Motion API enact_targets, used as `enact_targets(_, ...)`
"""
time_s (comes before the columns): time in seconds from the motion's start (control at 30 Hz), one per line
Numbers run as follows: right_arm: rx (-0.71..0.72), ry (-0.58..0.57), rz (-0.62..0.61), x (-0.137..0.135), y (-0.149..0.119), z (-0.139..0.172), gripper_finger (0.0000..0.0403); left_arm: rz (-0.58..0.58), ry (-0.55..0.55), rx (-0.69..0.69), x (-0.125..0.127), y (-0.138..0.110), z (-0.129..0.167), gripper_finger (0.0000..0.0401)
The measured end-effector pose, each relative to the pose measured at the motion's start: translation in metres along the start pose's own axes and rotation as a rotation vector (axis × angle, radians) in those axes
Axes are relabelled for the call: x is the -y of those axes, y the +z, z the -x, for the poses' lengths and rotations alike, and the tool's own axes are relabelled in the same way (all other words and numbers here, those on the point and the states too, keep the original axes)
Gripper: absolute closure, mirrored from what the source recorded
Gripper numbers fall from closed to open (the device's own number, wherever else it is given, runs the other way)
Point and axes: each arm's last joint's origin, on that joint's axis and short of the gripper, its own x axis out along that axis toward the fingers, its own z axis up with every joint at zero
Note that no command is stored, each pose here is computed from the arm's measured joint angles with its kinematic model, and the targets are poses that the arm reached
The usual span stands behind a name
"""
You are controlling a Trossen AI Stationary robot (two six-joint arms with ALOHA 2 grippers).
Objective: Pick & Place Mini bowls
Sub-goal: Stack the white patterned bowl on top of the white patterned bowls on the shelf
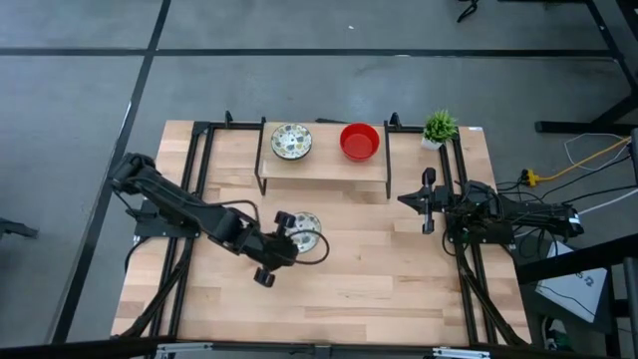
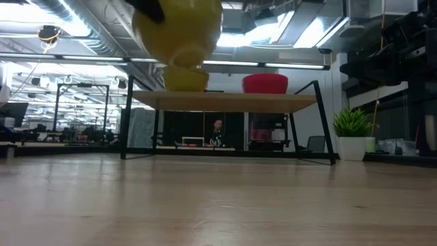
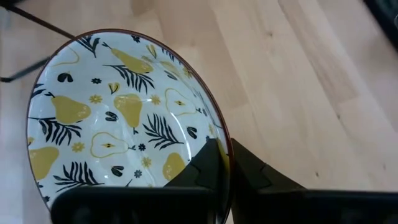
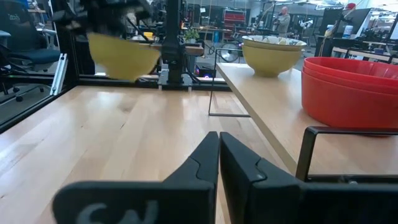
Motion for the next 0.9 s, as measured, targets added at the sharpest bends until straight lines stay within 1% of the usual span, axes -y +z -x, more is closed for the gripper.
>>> enact_targets(0.1, -0.001, 0.000, 0.000, 0.000, 0.000, 0.000, 0.0386, 0.013, 0.005, 0.030, -0.003, 0.001, 0.011, 0.0392)
enact_targets(0.2, -0.001, 0.000, 0.000, 0.000, 0.000, 0.000, 0.0386, 0.015, 0.013, 0.041, -0.004, 0.001, 0.015, 0.0392)
enact_targets(0.47, -0.001, 0.000, 0.000, 0.000, 0.000, 0.000, 0.0386, 0.008, 0.032, 0.021, -0.005, -0.002, 0.016, 0.0392)
enact_targets(0.67, 0.000, 0.000, 0.000, 0.000, 0.000, 0.000, 0.0386, -0.021, 0.079, 0.012, -0.006, -0.002, 0.015, 0.0391)
enact_targets(0.9, -0.001, 0.000, 0.000, 0.000, 0.000, 0.000, 0.0386, -0.039, 0.102, -0.010, -0.017, -0.004, 0.014, 0.0391)
